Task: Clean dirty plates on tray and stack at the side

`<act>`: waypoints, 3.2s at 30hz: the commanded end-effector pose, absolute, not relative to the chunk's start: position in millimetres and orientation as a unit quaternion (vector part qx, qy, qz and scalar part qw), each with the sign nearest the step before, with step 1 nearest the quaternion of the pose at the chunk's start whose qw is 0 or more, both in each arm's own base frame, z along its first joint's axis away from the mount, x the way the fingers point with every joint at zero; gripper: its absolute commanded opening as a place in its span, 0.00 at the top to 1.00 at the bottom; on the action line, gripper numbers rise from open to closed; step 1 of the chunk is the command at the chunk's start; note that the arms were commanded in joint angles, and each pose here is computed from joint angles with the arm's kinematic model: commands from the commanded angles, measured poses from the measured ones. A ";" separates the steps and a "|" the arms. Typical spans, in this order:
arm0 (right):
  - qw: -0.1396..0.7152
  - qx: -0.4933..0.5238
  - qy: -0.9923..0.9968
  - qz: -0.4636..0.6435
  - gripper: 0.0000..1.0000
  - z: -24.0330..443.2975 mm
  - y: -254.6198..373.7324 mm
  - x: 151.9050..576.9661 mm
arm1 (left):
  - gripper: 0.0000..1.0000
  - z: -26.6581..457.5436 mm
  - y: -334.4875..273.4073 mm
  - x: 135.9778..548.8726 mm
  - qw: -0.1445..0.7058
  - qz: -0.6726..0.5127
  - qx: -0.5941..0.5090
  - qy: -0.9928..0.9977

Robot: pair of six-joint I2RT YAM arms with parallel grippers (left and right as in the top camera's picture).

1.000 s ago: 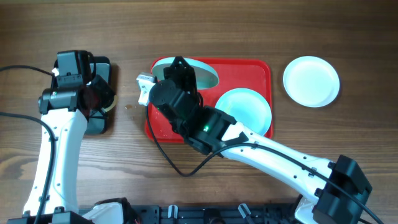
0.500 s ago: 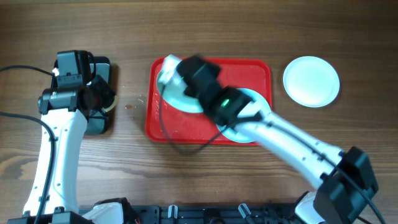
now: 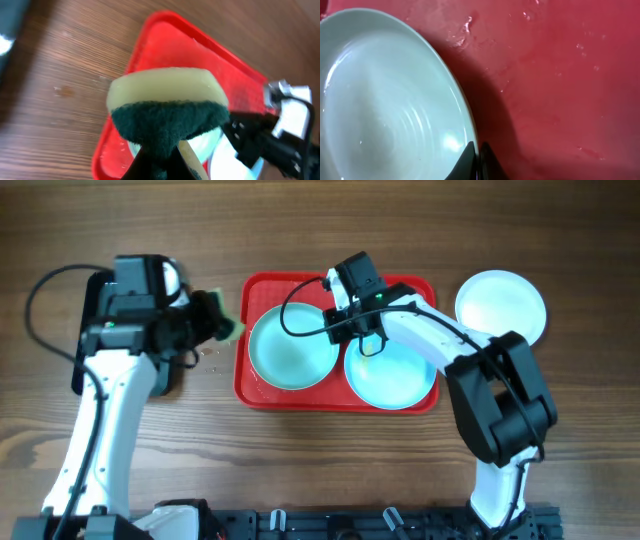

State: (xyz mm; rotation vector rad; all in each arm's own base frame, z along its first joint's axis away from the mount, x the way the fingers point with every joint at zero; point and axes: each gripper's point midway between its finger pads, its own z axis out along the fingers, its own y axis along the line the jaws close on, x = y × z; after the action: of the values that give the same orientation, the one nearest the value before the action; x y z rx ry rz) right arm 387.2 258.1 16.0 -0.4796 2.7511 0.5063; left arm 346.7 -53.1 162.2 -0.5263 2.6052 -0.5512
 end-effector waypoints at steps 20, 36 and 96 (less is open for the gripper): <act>0.155 -0.107 0.966 0.176 0.96 16.4 255.4 395.4 | 0.96 1.9 -60.6 361.7 0.112 0.052 -0.122 0.985; 0.270 -0.220 0.919 0.182 0.96 97.5 269.1 409.4 | 0.96 173.7 20.1 374.0 0.325 0.041 -0.329 0.886; 0.224 0.263 0.935 0.078 0.13 64.1 -162.2 408.8 | 0.96 132.9 117.4 337.4 0.211 -0.046 -0.455 0.864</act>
State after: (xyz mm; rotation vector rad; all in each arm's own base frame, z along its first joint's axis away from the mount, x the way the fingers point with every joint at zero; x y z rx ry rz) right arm 403.5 -179.3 71.0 0.8052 2.5546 0.1130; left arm 336.7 118.0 133.6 -1.2875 2.3879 -0.1224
